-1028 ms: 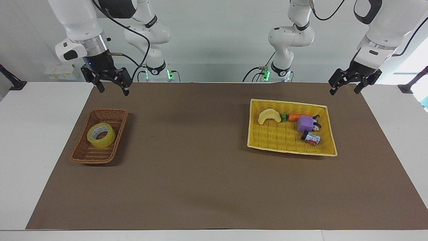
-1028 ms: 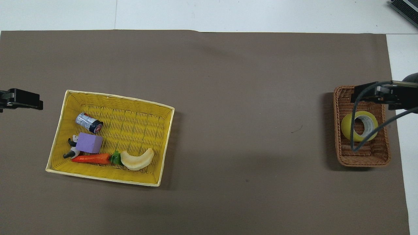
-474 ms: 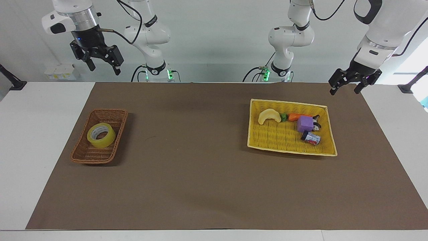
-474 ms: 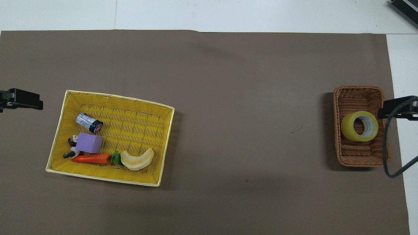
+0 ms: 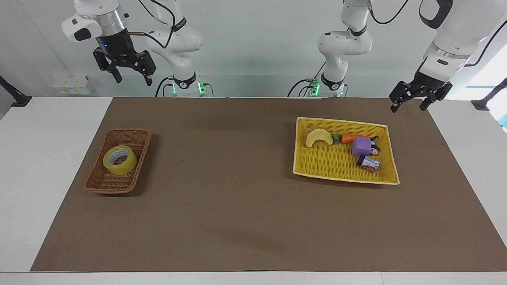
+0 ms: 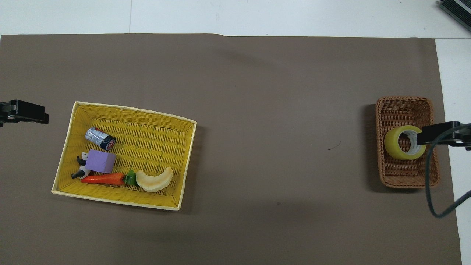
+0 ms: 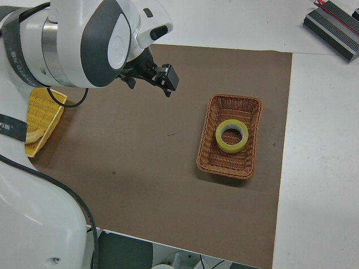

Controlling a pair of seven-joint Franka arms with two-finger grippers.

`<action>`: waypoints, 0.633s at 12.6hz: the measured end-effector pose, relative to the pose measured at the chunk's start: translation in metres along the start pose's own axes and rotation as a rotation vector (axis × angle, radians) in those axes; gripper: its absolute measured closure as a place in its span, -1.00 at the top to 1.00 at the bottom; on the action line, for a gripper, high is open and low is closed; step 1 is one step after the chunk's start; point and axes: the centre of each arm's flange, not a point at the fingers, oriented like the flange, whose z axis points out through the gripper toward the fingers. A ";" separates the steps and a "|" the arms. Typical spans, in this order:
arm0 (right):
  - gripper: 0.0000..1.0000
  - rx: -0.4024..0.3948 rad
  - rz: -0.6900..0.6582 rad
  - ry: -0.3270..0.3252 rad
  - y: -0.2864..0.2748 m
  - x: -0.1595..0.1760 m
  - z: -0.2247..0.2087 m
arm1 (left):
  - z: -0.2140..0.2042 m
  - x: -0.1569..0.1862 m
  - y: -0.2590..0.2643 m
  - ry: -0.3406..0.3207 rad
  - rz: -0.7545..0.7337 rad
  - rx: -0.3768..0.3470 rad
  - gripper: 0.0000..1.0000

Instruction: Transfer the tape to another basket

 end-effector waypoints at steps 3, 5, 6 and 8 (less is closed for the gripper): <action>1.00 -0.003 -0.006 -0.030 0.011 -0.003 0.000 | 0.000 0.000 0.000 0.000 0.000 0.000 1.00; 1.00 -0.004 -0.007 -0.042 0.011 -0.006 -0.001 | 0.000 0.000 0.000 0.000 0.000 0.000 1.00; 1.00 -0.004 -0.013 -0.044 0.011 -0.006 0.000 | 0.000 0.000 0.000 0.000 0.000 0.000 1.00; 1.00 -0.004 -0.042 -0.041 0.011 -0.005 0.005 | 0.000 0.000 0.000 0.000 0.000 0.000 1.00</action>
